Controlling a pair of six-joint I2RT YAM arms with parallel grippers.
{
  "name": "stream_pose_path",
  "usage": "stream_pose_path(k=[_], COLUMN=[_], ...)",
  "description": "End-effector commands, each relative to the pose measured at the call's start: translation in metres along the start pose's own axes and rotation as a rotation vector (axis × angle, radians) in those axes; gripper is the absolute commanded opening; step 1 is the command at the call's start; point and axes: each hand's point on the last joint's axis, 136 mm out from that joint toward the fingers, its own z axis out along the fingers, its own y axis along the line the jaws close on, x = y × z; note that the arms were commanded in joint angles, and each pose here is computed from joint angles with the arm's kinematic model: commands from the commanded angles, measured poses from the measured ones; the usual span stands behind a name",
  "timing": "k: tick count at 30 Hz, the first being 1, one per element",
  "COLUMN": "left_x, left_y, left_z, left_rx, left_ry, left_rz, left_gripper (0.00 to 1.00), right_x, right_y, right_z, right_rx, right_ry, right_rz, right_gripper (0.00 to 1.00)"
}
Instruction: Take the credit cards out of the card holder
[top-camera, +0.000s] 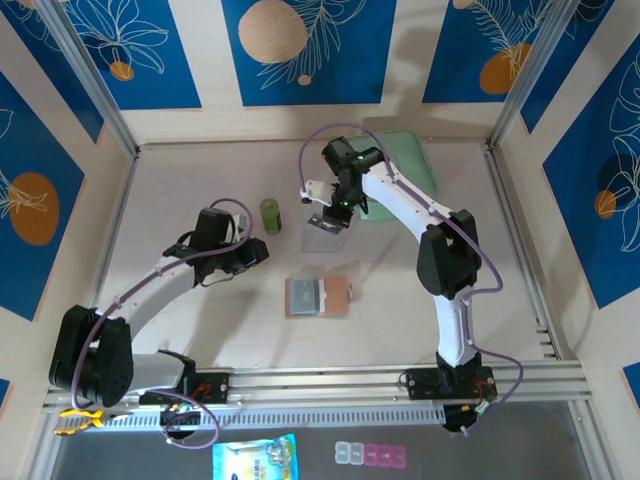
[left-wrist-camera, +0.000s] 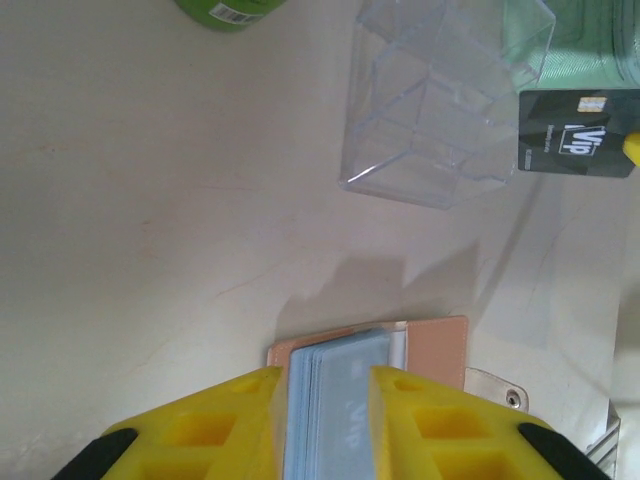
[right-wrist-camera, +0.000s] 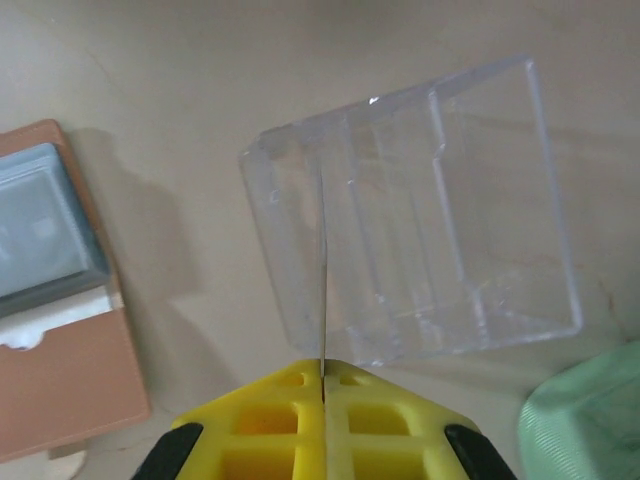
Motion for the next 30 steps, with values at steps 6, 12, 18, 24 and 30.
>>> stream_pose_path(k=[6, 12, 18, 24, 30], left_x=[0.000, 0.000, 0.002, 0.002, 0.005], left_y=[0.010, 0.014, 0.018, 0.020, 0.024], left_z=[-0.007, -0.010, -0.011, -0.014, -0.016], left_rx=[0.001, -0.006, -0.013, -0.016, -0.022], left_ry=[0.004, 0.001, 0.003, -0.007, -0.010], left_rz=[-0.023, -0.034, -0.042, -0.043, -0.052], left_gripper=[0.27, 0.27, 0.27, 0.27, 0.27], right_x=[-0.001, -0.002, 0.002, 0.004, 0.006], right_y=[0.014, 0.020, 0.020, 0.024, 0.034], right_z=[0.007, 0.018, 0.032, 0.041, 0.049], right_rx=[-0.130, -0.196, -0.227, -0.263, -0.308], right_ry=[0.057, 0.072, 0.103, 0.105, 0.107], right_rz=[-0.119, -0.130, -0.126, -0.122, -0.116], right_gripper=[0.00, 0.00, 0.00, 0.00, 0.00])
